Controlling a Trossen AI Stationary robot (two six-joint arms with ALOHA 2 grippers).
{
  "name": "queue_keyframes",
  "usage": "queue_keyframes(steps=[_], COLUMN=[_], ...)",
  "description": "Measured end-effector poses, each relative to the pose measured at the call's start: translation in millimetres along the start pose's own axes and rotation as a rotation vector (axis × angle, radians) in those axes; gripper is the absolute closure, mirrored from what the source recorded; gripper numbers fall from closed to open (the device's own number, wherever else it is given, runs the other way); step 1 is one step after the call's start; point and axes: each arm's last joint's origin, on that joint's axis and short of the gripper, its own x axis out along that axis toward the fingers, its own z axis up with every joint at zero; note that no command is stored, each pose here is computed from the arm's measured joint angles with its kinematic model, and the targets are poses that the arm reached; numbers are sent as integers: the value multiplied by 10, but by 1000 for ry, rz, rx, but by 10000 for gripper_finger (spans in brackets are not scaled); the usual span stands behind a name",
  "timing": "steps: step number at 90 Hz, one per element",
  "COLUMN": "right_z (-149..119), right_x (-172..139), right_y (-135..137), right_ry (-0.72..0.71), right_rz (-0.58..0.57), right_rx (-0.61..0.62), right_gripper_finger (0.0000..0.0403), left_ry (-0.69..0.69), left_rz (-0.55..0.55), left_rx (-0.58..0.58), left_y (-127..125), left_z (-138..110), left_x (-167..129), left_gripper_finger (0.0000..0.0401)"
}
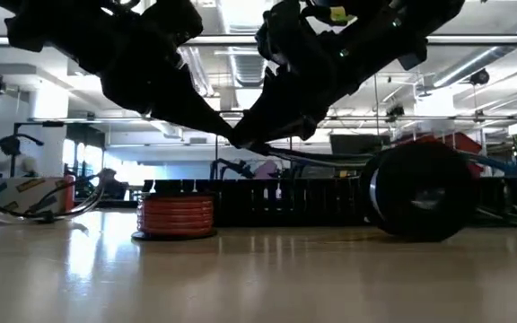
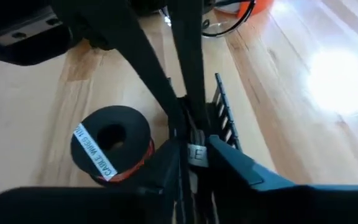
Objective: Ziptie cables
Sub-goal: Put the zip tied cables into the black cable duct
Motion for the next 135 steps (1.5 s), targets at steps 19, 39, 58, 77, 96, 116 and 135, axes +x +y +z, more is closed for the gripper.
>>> queue_keyframes(steps=[19,39,58,77,96,116,135], right_z=[49,78,8,-220,-498,-666,-832], right_x=[-232,-827,-1353,-1433,-1459,-1404,-1307], right_y=[1,-5,97,113,14,-111,-253], right_ry=[93,302,316,343,496,547,582], right_rz=[-1,-39,-199,-184,-225,-269,-262], right_rx=[-52,-89,-96,-98,-114,-117,-112], right_gripper_finger=[252,210,215,230,223,211,221], left_ry=[80,195,299,324,511,567,670], left_rz=[17,23,-102,-142,-176,-179,-196], left_rx=[21,-4,-63,-60,-136,-129,-122], left_y=[27,150,177,158,179,190,210], left_z=[-79,-101,-136,-158,-297,-340,-409], left_x=[-12,-220,-332,-324,-389,-414,-460], left_gripper_finger=[399,400,401,401,401,401,401])
